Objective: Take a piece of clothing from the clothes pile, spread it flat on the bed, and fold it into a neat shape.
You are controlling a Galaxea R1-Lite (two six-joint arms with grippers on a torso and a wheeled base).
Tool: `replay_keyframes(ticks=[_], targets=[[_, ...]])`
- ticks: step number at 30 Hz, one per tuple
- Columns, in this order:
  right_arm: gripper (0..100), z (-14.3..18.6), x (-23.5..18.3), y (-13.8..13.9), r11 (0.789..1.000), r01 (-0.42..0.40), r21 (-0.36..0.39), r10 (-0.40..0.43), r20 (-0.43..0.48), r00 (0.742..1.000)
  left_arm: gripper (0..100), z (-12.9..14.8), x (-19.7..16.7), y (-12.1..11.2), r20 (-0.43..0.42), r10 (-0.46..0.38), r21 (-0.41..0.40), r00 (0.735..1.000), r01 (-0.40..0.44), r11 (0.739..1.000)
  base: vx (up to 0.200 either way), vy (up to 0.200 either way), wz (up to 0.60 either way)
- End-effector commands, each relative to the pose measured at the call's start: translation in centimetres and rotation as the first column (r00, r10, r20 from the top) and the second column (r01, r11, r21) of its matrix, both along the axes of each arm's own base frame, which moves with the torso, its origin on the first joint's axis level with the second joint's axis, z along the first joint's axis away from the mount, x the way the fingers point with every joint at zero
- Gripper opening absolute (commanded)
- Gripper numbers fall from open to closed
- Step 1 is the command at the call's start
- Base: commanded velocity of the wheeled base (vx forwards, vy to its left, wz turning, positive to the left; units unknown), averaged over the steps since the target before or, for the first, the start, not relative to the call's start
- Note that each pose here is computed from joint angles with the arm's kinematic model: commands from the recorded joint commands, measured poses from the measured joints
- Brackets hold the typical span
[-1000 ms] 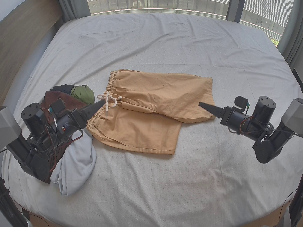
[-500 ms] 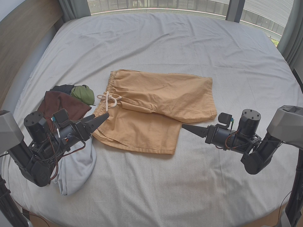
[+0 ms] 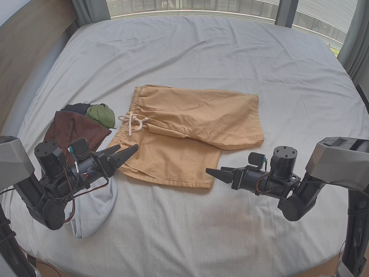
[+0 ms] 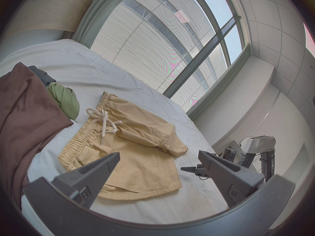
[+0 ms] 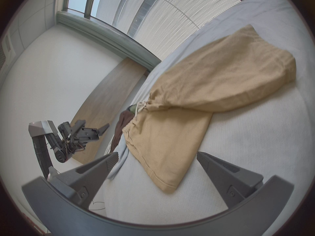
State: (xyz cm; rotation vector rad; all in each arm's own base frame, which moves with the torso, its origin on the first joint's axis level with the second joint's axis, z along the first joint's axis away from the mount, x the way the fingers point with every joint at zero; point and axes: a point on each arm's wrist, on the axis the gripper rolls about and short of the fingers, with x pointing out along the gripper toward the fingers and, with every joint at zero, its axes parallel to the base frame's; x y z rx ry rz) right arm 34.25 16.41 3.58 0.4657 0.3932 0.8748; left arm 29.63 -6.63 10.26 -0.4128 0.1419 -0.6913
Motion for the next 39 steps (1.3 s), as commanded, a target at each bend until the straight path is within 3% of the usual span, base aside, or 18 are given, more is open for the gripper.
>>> replay_keyframes(ticks=[1, 23, 36, 37, 39], targets=[[100, -0.8, 0.2, 0.8, 0.999, -0.013, -0.031, 0.012, -0.022, 1.0, 100, -0.1, 0.0, 0.0, -0.005, -0.001, -0.001, 1.0, 0.001, 1.0, 0.0, 0.0, 0.0], [100, -1.3, 1.4, 2.6, 0.983, 0.079, -0.163, -0.08, -0.002, 0.997, 100, 0.0, 0.0, 0.0, 0.002, 0.001, -0.001, 1.0, -0.001, 1.0, 0.0, 0.0, 0.0], [100, -1.3, 1.8, 3.9, 0.981, 0.107, -0.163, -0.105, 0.023, 0.994, 100, 0.0, 0.1, 0.0, 0.003, 0.004, 0.0, 1.0, -0.004, 1.0, 0.0, 0.0, 0.0], [0, -1.3, 1.8, 4.0, 0.981, 0.106, -0.161, -0.103, 0.023, 0.994, 100, 0.1, 0.0, 0.0, 0.005, 0.002, 0.0, 1.0, -0.002, 1.0, 0.0, 0.0, 0.0], [0, -1.4, 1.7, 4.1, 0.981, 0.104, -0.164, -0.102, 0.019, 0.995, 100, 0.1, 0.0, 0.0, 0.005, 0.004, 0.0, 1.0, -0.004, 1.0, 0.0, 0.0, 0.0]])
